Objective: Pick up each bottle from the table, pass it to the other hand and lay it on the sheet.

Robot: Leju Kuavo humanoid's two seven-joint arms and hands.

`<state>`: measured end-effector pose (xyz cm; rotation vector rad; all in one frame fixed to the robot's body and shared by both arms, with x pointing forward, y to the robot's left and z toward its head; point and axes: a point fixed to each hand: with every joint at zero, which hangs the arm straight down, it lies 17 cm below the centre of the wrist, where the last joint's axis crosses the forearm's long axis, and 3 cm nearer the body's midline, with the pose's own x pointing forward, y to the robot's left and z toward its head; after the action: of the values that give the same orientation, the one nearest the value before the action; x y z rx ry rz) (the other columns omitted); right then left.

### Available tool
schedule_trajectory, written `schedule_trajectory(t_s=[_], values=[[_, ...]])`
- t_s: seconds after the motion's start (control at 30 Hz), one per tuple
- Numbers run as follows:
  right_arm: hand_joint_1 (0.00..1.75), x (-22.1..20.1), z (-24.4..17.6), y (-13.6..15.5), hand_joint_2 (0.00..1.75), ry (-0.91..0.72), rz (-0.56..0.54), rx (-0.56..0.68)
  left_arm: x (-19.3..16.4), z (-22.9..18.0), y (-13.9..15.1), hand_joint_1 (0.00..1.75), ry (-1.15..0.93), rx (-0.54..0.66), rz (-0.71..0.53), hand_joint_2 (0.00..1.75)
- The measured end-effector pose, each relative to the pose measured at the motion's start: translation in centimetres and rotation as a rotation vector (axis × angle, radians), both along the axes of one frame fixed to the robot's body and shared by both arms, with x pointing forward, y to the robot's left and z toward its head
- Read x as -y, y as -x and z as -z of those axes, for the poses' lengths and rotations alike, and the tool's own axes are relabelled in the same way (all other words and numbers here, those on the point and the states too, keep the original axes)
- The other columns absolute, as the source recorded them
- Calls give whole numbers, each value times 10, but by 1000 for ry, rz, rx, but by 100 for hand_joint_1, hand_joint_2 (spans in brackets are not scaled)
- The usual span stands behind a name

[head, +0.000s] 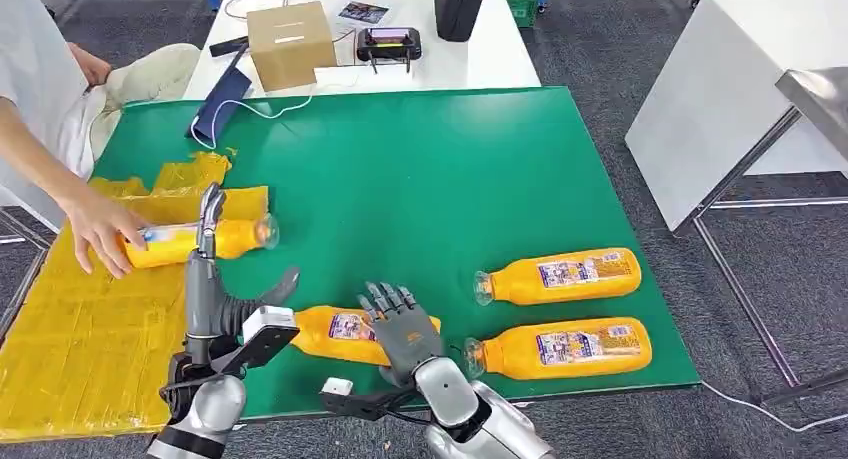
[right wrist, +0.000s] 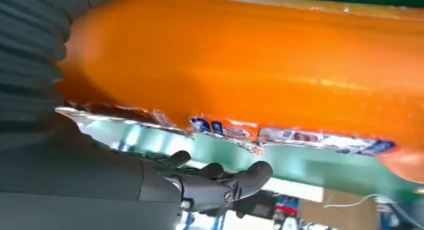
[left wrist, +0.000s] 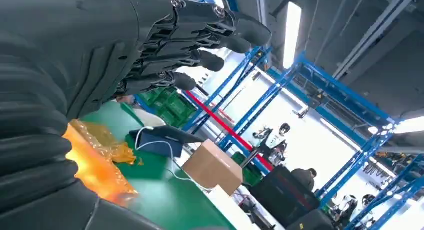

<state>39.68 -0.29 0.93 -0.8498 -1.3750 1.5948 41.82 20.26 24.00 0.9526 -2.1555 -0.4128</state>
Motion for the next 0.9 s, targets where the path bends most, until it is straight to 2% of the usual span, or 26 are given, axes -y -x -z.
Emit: schedule_trajectory(t_s=[0.37,0.4,0.43,0.5,0.6,0.73,0.9], values=[[0,26,-3,-17,175,57,100,35,3,3,5,0,40,-21,17,175],[16,27,-3,-18,175,60,102,35,3,3,4,0,44,-23,20,175],[45,28,-3,-19,175,62,105,34,4,3,4,0,48,-27,25,175],[134,32,-1,-20,175,71,117,25,4,3,4,0,57,-30,30,175],[154,38,4,-21,175,84,129,12,5,3,4,0,60,-32,32,175],[154,44,11,-24,175,68,126,-32,6,3,5,0,71,-30,41,175],[166,44,11,-27,175,47,116,-51,8,2,5,0,79,-29,47,175]])
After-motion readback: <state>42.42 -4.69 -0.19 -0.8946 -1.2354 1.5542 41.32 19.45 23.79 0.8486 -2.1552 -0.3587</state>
